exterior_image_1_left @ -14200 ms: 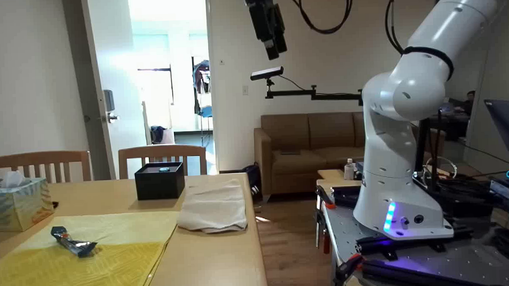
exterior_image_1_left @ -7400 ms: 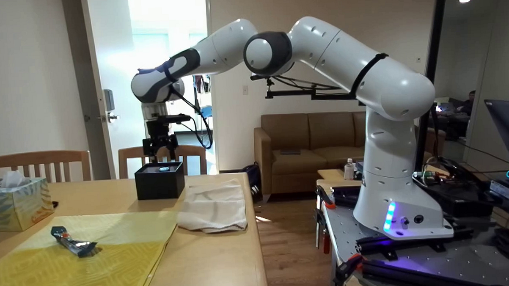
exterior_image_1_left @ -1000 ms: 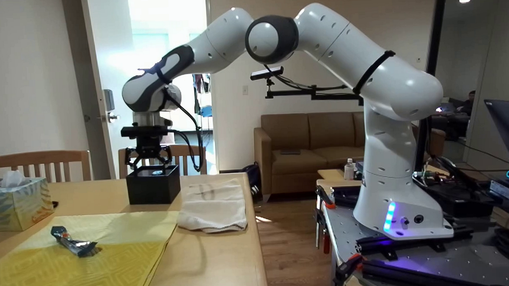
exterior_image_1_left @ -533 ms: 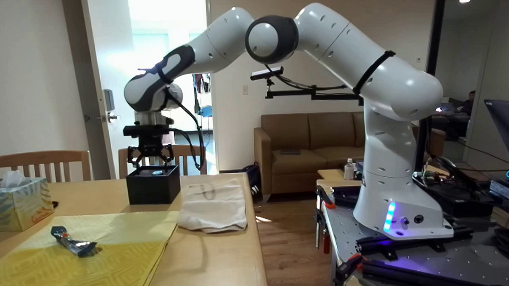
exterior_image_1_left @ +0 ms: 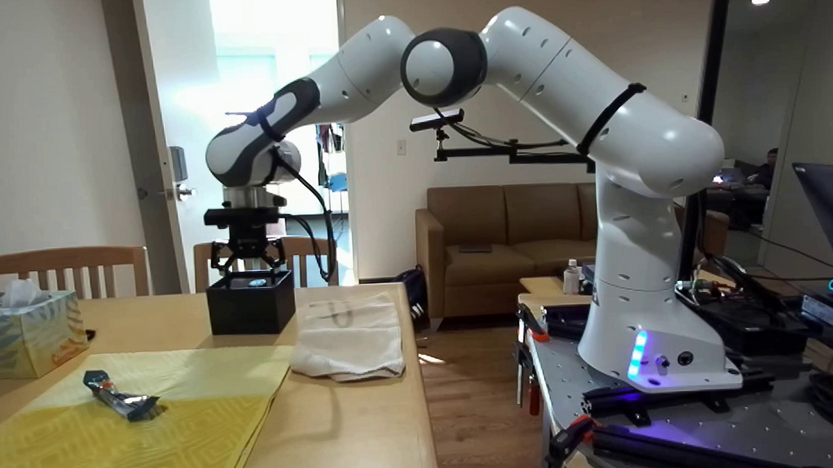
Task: Pick up the bottle from the black box and put it on the table.
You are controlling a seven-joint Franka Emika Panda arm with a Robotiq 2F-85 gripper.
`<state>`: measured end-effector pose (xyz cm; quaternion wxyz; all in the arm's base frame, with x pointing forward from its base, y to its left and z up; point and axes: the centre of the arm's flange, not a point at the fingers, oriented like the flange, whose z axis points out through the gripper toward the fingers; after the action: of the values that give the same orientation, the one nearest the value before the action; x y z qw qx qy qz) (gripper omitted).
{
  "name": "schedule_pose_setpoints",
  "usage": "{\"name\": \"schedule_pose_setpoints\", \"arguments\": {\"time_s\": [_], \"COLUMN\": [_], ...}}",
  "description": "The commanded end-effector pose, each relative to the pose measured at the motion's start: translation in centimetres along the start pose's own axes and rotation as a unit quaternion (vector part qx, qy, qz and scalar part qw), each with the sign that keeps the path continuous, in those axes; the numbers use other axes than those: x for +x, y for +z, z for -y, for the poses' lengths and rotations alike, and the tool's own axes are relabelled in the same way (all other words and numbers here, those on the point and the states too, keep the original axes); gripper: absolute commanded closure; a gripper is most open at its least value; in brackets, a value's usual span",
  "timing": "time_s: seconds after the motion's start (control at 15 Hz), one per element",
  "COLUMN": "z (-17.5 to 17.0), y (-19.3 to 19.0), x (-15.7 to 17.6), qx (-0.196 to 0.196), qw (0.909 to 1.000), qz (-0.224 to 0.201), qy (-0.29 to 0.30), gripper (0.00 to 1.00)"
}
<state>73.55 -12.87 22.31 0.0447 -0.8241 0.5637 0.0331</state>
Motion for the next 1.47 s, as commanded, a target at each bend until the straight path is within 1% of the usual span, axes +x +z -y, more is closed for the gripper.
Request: {"name": "schedule_pose_setpoints", "arguments": {"time_s": [0.0, 0.6, 1.0, 1.2, 1.27, 1.33, 1.4], "z": [-0.5, -0.9, -1.0, -1.4, -1.5, -1.6, -1.7], "y": [0.5, -0.5, 0.4, 1.1, 1.4, 1.5, 1.6], "x": [0.3, 0.8, 1.0, 0.8, 0.8, 0.8, 0.8], "qx": [0.011, 0.032, 0.043, 0.040, 0.039, 0.038, 0.039], "qw": [0.9999, 0.9989, 0.9988, 0.9988, 0.9987, 0.9986, 0.9984], "qz": [-0.012, -0.035, -0.016, -0.002, 0.001, 0.003, 0.005], "qy": [-0.002, 0.007, 0.019, 0.028, 0.032, 0.036, 0.040], "gripper": [0.00, 0.00, 0.00, 0.00, 0.07, 0.26, 0.33]}}
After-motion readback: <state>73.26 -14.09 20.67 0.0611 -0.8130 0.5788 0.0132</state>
